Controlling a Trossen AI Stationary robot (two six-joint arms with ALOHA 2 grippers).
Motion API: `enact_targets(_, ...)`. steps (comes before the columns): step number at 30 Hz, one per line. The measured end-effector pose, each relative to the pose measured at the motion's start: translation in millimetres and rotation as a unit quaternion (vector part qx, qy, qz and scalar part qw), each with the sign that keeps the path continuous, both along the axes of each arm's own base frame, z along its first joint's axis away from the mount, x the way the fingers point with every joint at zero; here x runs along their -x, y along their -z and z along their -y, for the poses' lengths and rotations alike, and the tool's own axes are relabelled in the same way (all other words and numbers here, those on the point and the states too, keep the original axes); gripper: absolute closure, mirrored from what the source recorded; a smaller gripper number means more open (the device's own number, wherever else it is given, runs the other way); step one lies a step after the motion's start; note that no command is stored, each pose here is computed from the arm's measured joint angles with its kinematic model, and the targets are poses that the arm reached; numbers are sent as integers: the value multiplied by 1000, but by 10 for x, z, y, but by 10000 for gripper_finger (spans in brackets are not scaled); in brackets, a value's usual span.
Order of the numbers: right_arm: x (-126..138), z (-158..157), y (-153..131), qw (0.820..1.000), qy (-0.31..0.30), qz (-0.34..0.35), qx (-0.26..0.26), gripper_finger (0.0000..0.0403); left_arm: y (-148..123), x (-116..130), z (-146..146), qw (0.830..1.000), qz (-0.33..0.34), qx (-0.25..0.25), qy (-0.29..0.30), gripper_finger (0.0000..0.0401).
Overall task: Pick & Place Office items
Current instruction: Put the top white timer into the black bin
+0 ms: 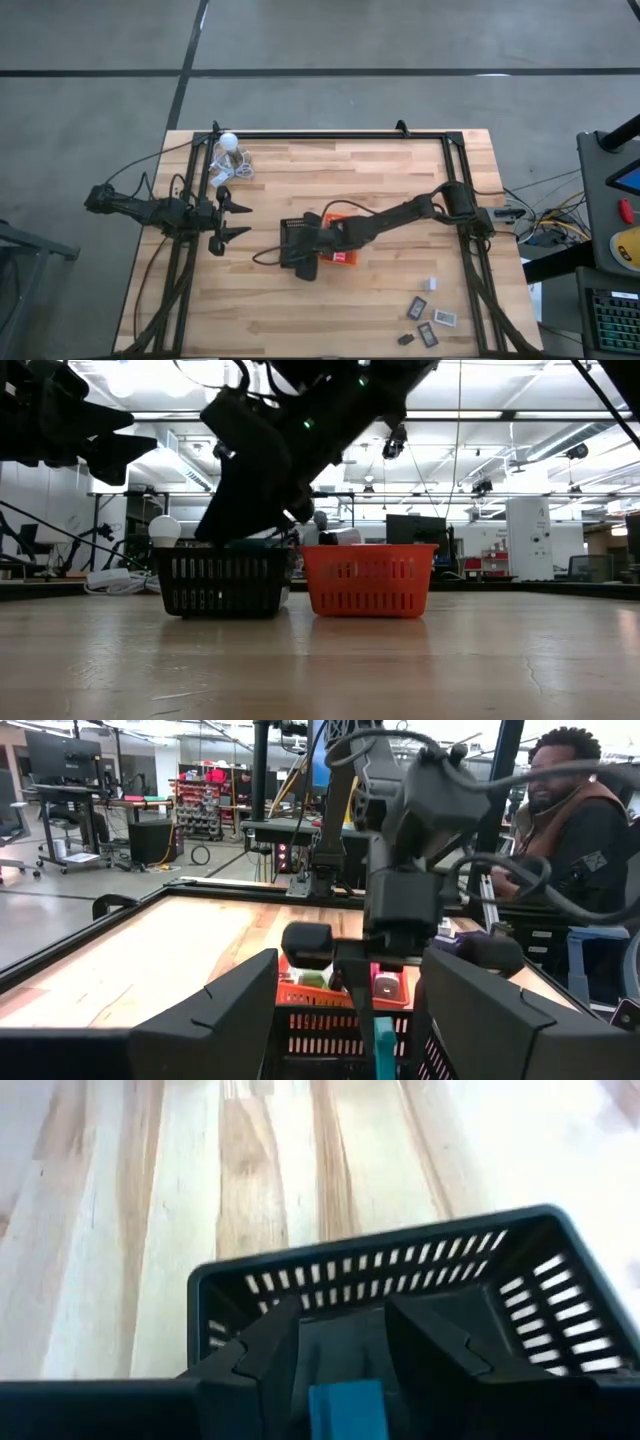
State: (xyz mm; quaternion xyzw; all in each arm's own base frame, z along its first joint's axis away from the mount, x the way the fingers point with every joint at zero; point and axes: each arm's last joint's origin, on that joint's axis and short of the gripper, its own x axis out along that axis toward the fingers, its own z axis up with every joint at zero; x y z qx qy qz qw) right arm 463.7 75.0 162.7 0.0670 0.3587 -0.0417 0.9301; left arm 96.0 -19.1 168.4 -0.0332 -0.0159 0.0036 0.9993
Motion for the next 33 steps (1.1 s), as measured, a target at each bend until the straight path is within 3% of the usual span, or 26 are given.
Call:
enact_targets(9, -68, -10, -292, 1000, 0, -27, 14, 251, -1, 0, 0, 1000, 0, 0, 0, 149)
enact_targets(16, -12, -190, -672, 995, -10, -85, -44, 250, 0, 0, 0, 1000, 0, 0, 0, 149)
enact_targets(28, 465, -1200, -1083, 988, 36, -55, 137, 250, 0, 0, 0, 1000, 0, 0, 0, 149)
enact_targets(33, 690, -1435, -1114, 989, 86, -51, 109, 250, 1, 0, 0, 1000, 0, 0, 0, 148)
